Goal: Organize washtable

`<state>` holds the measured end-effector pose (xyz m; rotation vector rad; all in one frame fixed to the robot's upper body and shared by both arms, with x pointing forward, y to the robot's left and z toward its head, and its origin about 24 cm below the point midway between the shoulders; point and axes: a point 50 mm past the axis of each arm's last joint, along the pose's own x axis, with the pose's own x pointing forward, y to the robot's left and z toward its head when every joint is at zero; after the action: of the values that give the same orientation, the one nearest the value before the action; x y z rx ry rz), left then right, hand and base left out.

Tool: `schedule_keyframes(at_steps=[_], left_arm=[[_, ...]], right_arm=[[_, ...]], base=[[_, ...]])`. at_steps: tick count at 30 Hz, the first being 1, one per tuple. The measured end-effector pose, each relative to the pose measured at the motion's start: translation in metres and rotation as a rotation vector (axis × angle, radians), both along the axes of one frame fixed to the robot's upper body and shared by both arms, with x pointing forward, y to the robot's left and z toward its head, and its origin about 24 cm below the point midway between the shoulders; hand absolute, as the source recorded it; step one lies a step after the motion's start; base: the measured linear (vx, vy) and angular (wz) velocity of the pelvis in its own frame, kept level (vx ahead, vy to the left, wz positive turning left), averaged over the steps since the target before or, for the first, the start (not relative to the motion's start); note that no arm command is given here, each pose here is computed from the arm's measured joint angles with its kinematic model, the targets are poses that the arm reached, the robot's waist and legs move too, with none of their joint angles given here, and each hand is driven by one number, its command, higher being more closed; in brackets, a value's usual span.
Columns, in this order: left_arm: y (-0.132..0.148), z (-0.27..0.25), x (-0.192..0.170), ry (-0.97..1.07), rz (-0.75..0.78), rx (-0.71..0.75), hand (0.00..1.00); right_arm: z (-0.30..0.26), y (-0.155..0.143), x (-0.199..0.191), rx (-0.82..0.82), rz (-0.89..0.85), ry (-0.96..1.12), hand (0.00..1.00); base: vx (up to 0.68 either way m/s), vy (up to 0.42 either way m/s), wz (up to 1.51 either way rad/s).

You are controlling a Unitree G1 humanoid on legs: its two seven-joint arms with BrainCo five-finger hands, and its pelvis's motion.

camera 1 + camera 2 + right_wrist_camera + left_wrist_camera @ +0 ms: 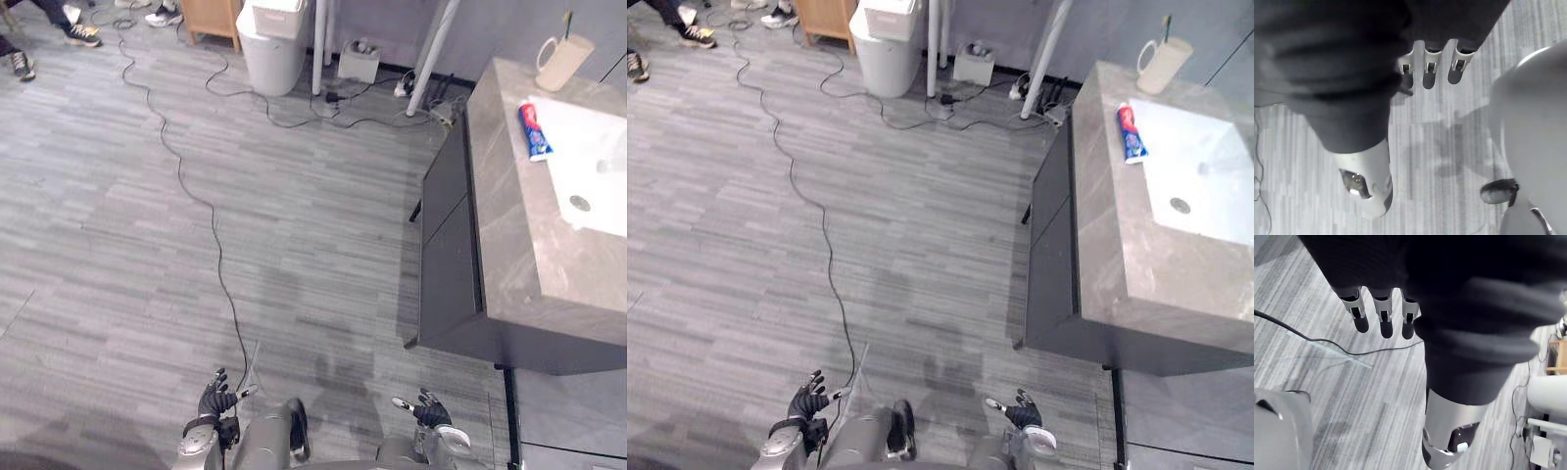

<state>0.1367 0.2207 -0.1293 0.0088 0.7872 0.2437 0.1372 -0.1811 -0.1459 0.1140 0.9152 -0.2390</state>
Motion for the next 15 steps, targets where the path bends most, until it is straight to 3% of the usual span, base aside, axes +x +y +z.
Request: schedule_keyframes(at_steps=[9,15], left_arm=[[-0.007,0.000,0.004,-0.002,-0.058,-0.010,0.00],[-0.014,-0.005,-0.002,0.014,0.010,-0.054,0.00]], right_arm=[[0.000,-0.011,-0.005,-0.039,0.024,0.009,0.00],[0.002,-0.011,-0.007,-0.043,0.022,-0.003,0.00]], base=[[0.50,-0.019,0.24],[0.55,-0.028,-0.69]])
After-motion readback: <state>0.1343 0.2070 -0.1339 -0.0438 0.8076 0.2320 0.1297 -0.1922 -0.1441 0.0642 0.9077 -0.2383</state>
